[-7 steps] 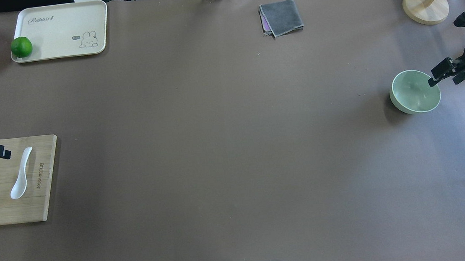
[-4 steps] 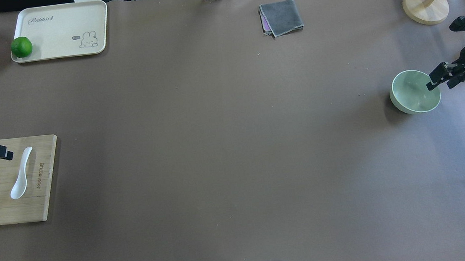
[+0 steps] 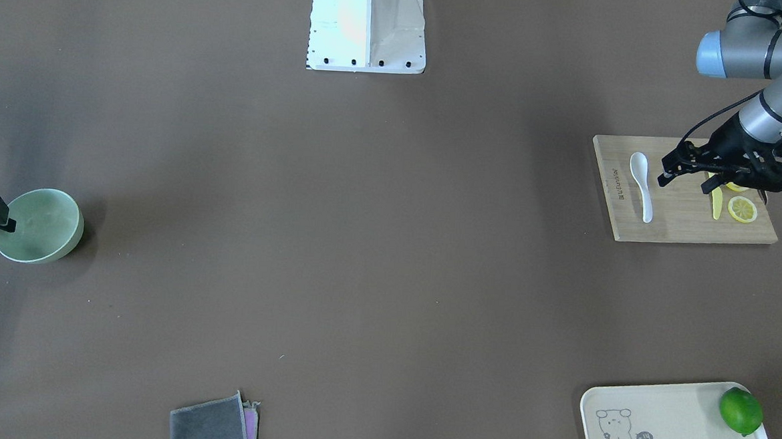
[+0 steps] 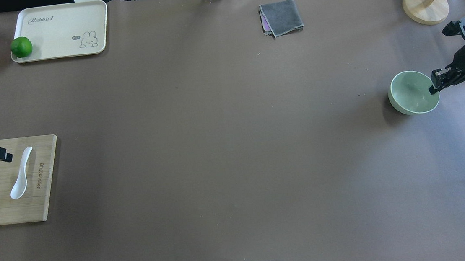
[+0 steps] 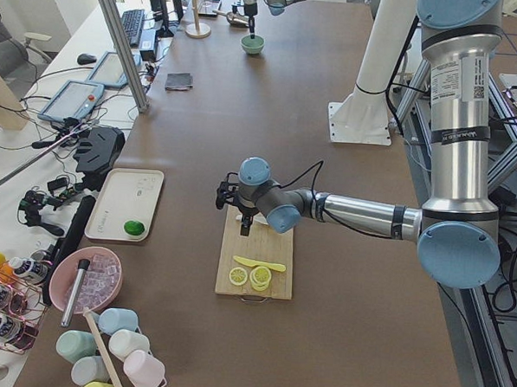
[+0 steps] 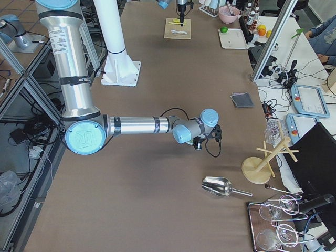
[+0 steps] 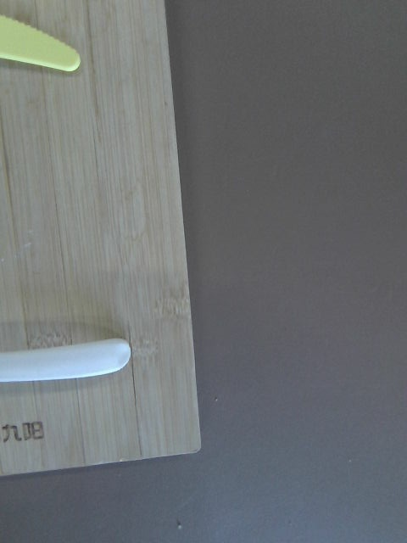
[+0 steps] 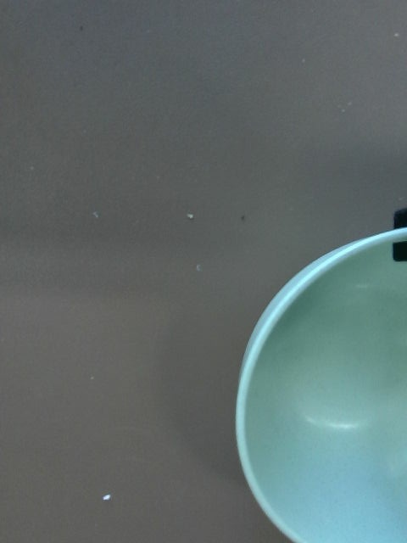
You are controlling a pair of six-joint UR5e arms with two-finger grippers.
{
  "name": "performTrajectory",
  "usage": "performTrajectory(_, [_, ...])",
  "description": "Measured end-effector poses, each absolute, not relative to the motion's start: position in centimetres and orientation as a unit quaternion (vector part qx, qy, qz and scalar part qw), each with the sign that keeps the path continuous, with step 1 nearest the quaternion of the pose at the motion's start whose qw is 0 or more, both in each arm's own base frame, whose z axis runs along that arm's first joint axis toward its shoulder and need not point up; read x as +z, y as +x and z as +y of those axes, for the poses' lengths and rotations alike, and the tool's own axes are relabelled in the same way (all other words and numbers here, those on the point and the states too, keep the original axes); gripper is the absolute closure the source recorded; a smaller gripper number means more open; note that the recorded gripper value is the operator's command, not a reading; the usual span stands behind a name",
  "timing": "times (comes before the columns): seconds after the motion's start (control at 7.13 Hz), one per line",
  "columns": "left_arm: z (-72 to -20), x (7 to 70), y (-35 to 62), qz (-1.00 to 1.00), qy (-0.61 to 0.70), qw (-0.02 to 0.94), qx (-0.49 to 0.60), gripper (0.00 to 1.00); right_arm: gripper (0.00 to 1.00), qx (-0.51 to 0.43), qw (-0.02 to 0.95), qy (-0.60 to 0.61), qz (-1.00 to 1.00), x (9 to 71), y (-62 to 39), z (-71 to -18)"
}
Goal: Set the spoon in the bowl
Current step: 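Drag green bowl toward table center with right gripper while left grasps spoon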
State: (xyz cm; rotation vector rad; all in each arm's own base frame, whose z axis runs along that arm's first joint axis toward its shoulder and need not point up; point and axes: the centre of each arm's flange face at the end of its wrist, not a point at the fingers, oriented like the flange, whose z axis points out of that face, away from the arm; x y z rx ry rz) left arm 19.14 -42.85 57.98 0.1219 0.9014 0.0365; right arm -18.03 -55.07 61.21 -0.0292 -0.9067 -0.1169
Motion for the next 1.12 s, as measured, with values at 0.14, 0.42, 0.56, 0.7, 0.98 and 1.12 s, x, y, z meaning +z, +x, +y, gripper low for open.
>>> performTrajectory(0.14, [-42.6,58.0,20.0,0.435,0.053,0.899,0.025,0.22,1.00,-0.057,0.895,-0.009,-0.442,60.1,-18.2,-55.2])
performTrajectory(0.42, [-41.9,58.0,21.9,0.436,0.044,0.898,0.043,0.29,1.00,-0.033,0.886,-0.003,-0.462,55.2,-19.4,-55.9])
performTrajectory(0.56, [-41.7,58.2,22.5,0.435,0.040,0.898,0.048,0.37,1.00,-0.020,0.880,-0.009,-0.474,51.7,-21.8,-55.6])
performTrajectory(0.7, [-41.5,58.2,22.9,0.435,0.038,0.898,0.052,0.38,1.00,-0.003,0.875,-0.020,-0.484,47.4,-25.5,-54.5])
performTrajectory(0.98, [-42.0,57.8,23.7,0.437,0.039,0.897,0.056,0.40,1.00,0.023,0.868,-0.033,-0.495,39.5,-33.7,-49.8])
performTrajectory(1.12, [-42.4,57.8,24.0,0.437,0.039,0.897,0.057,0.42,1.00,0.026,0.865,-0.035,-0.499,36.9,-37.0,-47.3])
